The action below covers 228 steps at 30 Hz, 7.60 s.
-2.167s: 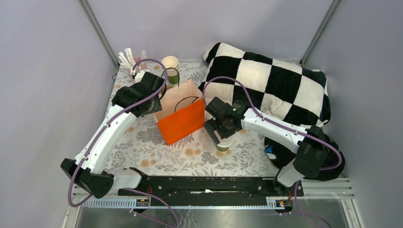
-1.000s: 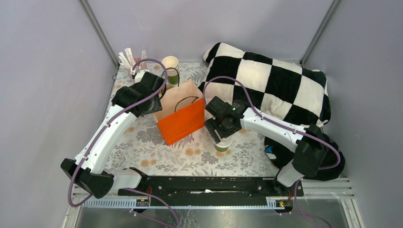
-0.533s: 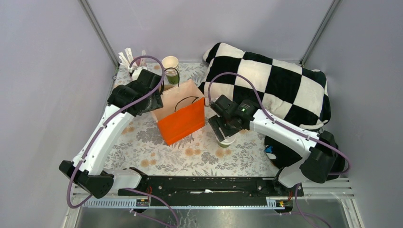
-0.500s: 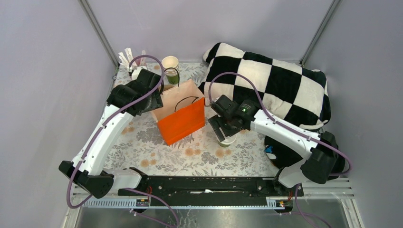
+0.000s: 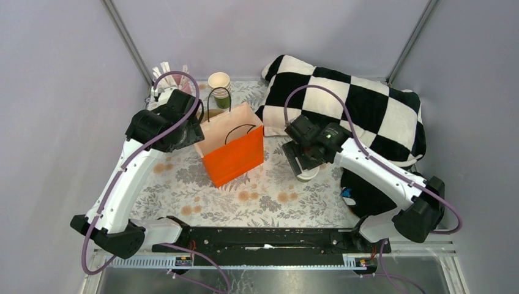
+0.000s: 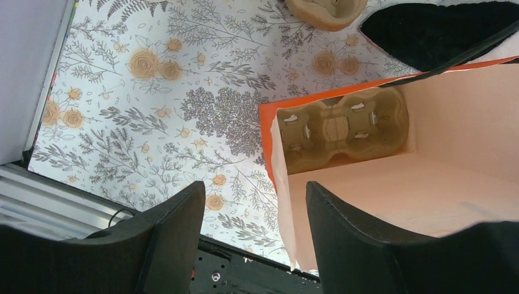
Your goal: Pack the takeout coffee
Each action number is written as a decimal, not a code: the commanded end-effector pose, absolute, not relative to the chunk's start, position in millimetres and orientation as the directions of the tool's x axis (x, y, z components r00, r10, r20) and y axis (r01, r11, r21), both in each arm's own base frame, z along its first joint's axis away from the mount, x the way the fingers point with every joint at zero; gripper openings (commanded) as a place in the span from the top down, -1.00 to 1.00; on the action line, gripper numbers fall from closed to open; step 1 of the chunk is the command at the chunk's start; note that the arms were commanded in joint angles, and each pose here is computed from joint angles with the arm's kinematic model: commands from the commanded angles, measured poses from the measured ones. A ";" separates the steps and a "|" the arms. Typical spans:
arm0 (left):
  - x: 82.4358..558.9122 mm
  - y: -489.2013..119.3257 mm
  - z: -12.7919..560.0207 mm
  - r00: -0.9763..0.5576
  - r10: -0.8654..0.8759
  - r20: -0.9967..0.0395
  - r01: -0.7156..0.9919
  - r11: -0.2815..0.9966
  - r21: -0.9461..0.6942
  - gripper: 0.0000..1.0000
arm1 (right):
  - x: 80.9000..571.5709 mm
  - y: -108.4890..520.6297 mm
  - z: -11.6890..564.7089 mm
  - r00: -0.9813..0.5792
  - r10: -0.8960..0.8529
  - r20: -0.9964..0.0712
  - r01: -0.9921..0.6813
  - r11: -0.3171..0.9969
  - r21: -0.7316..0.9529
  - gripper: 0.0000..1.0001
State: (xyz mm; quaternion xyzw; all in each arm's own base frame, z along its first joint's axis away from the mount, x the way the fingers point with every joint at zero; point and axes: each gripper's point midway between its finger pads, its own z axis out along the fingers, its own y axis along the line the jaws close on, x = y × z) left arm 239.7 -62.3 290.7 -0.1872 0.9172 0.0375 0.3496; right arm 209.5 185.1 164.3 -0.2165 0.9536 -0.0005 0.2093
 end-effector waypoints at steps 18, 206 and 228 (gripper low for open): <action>291.2 -81.5 309.2 -0.571 -0.172 -0.803 -0.175 0.981 -0.086 0.77 | 240.6 216.4 366.0 -0.505 -0.413 -0.758 -0.585 0.810 -0.052 -0.59; 233.1 -126.5 219.8 -0.243 -0.037 -0.969 0.430 0.892 -0.142 1.00 | 261.6 343.0 210.6 -0.014 -0.720 -0.694 -0.710 0.495 -0.500 -0.51; 237.5 -122.8 209.3 -0.276 -0.023 -0.961 0.398 0.907 -0.136 1.00 | 300.6 342.5 182.4 0.088 -0.851 -0.517 -0.714 0.309 -0.629 -0.54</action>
